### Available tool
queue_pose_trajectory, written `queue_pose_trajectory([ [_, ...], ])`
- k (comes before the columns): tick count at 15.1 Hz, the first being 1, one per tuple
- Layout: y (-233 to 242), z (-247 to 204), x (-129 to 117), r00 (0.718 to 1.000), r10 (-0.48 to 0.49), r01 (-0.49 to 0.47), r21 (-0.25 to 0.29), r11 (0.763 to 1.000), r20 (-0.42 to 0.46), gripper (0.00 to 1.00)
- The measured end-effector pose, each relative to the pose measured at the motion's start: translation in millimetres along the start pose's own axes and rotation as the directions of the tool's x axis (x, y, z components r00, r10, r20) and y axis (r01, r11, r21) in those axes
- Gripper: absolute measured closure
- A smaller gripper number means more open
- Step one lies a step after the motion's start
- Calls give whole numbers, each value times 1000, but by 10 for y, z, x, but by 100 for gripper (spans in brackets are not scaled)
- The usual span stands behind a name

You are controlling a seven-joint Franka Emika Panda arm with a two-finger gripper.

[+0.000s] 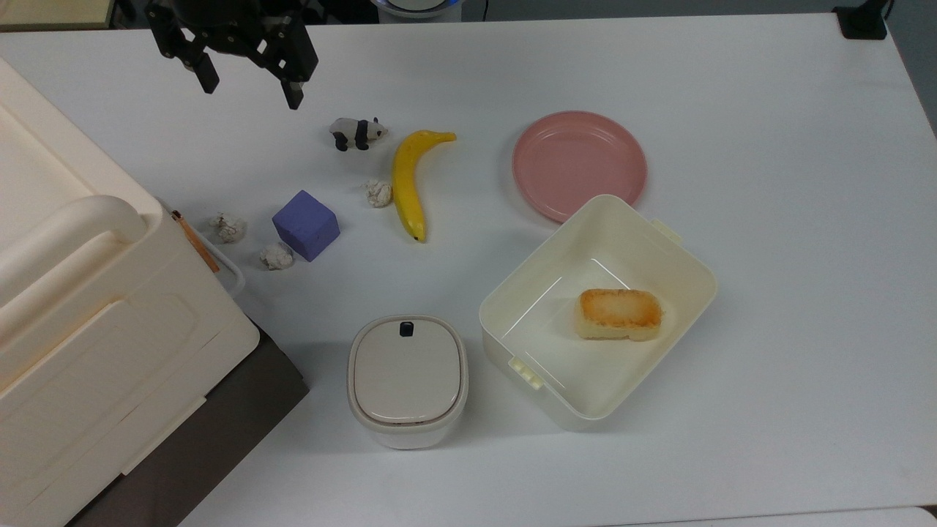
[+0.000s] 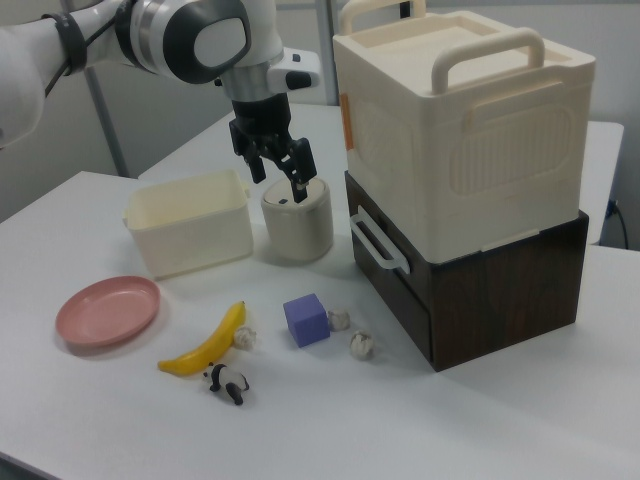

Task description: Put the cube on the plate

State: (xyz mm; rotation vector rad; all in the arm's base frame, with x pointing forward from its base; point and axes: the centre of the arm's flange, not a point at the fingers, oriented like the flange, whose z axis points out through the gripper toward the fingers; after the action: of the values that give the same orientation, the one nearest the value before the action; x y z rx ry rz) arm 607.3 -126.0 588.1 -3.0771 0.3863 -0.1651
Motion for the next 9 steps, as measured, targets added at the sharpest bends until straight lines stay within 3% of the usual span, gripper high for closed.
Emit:
queue_pose_trajectory([
  [2,28,-1,-46,999,11,-11,-2,1000,39,0],
  [3,183,-118,-181,993,42,-41,-7,999,115,0],
  [5,363,-469,-395,985,68,-68,-8,998,159,0],
  [9,-47,-515,-467,983,-7,16,-48,999,182,0],
])
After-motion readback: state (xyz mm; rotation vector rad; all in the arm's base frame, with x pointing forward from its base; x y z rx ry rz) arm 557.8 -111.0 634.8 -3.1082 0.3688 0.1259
